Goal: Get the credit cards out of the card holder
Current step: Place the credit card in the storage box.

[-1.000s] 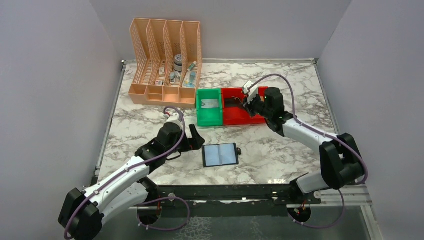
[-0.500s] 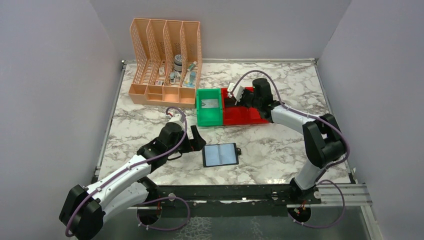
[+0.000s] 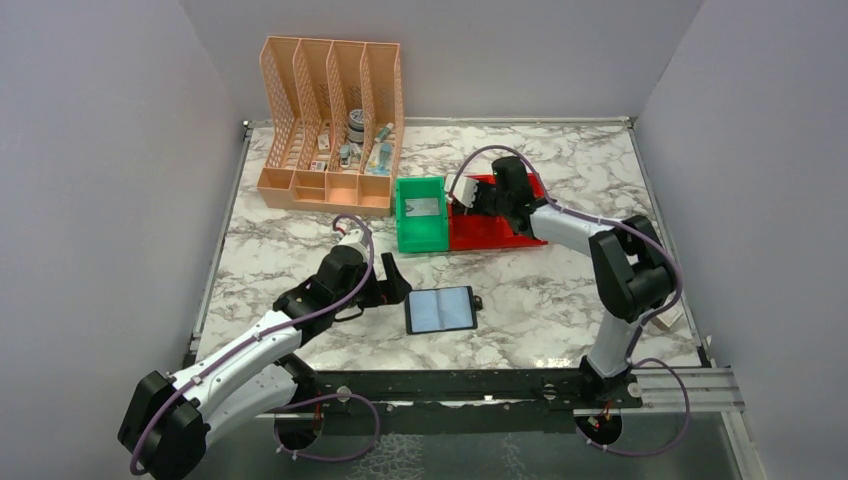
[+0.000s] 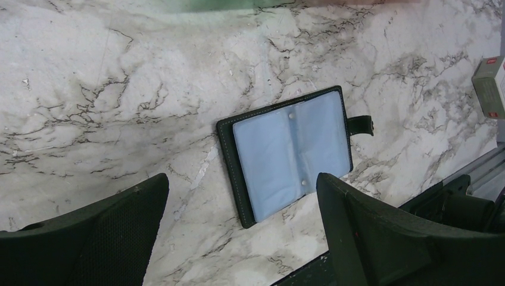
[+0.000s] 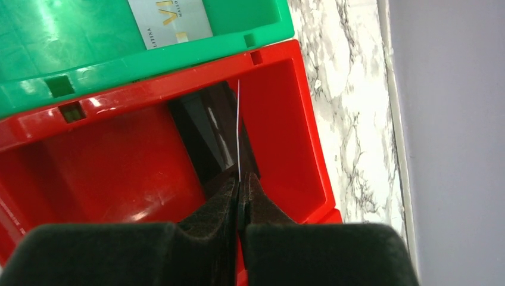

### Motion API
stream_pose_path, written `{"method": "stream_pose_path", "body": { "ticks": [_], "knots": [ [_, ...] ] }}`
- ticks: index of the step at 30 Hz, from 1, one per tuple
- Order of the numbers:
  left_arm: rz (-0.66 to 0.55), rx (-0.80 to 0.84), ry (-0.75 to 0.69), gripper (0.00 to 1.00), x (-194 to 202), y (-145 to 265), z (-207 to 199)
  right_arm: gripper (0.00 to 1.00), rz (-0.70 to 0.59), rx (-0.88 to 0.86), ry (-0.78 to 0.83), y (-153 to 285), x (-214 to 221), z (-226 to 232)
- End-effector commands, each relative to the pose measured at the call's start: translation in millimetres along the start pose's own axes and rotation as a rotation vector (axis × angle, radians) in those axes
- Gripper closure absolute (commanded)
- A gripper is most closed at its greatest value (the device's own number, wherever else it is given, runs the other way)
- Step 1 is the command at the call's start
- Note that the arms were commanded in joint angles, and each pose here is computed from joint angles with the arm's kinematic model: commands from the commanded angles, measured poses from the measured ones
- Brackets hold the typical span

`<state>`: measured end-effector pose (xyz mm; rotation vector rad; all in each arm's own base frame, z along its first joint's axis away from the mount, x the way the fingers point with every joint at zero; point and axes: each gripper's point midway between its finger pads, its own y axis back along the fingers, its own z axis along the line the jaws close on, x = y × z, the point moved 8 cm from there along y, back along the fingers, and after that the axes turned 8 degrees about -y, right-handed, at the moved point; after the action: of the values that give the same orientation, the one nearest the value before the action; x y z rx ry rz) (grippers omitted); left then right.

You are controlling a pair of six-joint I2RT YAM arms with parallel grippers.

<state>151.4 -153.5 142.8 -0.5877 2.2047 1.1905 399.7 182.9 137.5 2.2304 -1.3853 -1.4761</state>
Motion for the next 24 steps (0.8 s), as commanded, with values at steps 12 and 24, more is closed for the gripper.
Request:
{"method": "stream_pose_path", "body": {
  "ticks": [12,24],
  "knots": [
    [-0.007,0.06,-0.015,0.04,-6.1,2.2,-7.8,0.91,0.023,0.096,0.081,-34.4,0.2,-4.6],
    [0.022,0.078,-0.019,0.04,-3.8,-2.3,-9.4,0.65,0.034,0.009,0.034,-33.5,0.7,7.2]
  ]
}}
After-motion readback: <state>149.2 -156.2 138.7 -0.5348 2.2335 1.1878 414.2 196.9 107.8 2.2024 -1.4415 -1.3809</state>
